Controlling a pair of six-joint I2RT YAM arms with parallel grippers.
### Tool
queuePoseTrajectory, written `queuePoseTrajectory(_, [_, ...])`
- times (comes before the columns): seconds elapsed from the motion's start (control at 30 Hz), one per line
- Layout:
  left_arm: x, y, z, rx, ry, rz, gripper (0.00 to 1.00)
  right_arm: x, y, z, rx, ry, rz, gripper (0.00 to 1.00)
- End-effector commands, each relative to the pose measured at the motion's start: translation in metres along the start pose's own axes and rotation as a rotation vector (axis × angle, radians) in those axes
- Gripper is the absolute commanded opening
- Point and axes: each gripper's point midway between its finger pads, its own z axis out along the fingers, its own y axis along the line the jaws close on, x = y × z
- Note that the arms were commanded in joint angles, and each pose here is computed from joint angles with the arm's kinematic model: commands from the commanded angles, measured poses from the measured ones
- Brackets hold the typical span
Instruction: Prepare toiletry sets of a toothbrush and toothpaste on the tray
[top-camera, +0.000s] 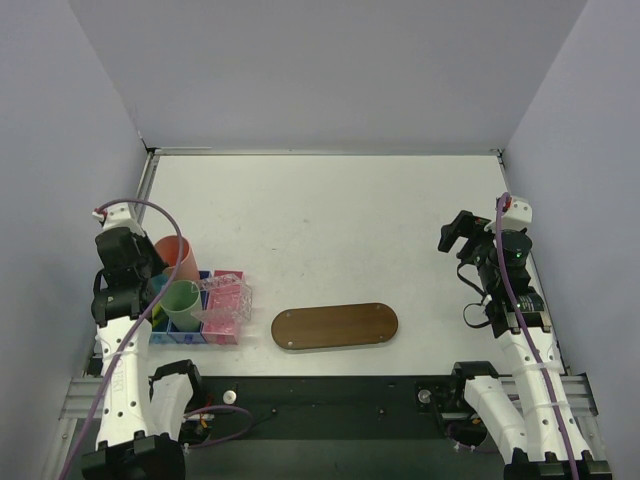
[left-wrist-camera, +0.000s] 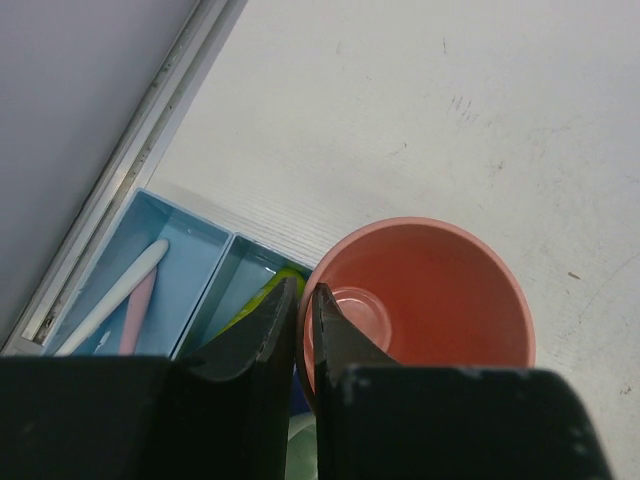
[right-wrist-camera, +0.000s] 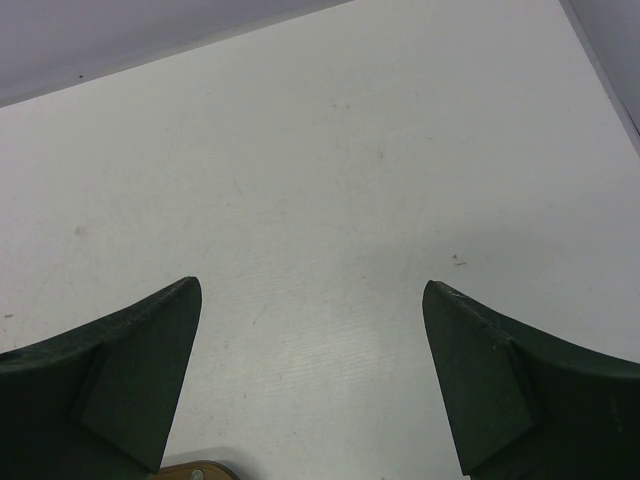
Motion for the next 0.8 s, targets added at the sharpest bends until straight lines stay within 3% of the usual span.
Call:
queuePoseTrajectory(0.0, [-0.028,0.0,-0.004,-0.011,-0.108,0.001,0.0,-0.02,0.004,-0.001,-0.005,-0.055,0.007,0.87])
queuePoseTrajectory(0.77, [-0.055,0.005,-0.017,-0.05,-0.204,-0.009,0.0,-0.02,0.004,-0.001,-0.008,-0.049,0.007,0.87])
